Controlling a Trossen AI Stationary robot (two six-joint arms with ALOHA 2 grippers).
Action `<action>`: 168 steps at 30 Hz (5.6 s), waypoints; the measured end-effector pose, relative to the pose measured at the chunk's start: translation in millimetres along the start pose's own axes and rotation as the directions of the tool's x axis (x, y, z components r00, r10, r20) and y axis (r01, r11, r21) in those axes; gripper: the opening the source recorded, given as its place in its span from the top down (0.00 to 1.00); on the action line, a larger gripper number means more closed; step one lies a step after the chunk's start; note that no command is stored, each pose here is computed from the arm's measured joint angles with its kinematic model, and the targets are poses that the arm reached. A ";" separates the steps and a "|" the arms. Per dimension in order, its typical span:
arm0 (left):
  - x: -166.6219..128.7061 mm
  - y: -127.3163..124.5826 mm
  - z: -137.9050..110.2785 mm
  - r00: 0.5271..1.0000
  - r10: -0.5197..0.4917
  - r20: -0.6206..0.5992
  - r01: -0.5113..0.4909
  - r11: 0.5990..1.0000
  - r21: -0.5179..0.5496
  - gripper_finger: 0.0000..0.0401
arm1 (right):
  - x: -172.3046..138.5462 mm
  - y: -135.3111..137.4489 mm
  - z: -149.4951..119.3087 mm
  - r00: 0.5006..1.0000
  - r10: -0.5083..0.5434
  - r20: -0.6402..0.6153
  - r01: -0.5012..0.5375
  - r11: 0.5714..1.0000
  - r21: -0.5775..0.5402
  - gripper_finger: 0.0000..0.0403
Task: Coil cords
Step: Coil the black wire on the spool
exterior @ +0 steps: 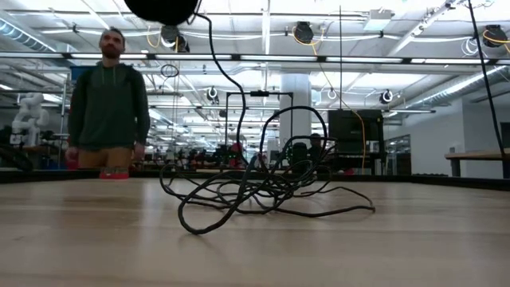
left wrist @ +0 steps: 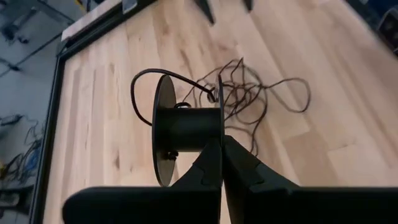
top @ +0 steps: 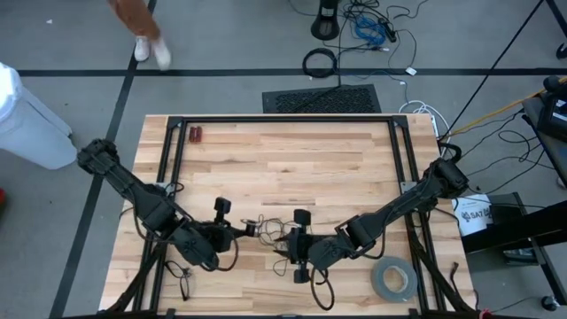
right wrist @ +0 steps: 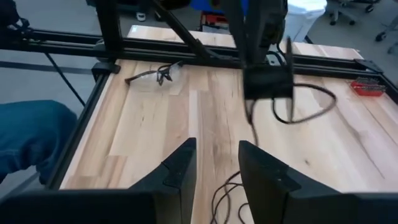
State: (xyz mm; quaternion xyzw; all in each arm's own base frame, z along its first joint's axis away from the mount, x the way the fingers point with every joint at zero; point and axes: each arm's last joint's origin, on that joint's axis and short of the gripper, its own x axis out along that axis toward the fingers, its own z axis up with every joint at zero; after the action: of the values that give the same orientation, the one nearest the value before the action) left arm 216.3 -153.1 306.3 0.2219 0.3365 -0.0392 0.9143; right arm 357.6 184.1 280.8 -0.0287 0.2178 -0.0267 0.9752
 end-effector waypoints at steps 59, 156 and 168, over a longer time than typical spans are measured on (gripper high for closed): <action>-40.9 -42.6 10.5 0.971 -0.062 0.230 0.043 0.996 0.084 1.00 | 14.5 37.9 -14.3 0.990 -0.047 0.133 0.029 0.991 0.129 0.50; -39.9 -78.0 31.7 0.906 -0.074 0.416 0.038 0.995 0.094 1.00 | -3.8 51.2 29.0 0.960 0.281 0.000 -0.278 0.949 -0.151 1.00; -40.5 -80.2 37.4 0.881 -0.100 0.462 0.046 0.991 0.125 1.00 | -3.0 49.9 28.6 0.960 0.278 -0.008 -0.277 0.950 -0.143 1.00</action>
State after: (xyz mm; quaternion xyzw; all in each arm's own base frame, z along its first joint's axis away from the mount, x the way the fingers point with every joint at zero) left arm 189.8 -244.5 326.7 0.2433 0.1116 -0.1446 0.9526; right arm 369.0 235.4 304.5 -0.0679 0.2150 0.1264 0.9660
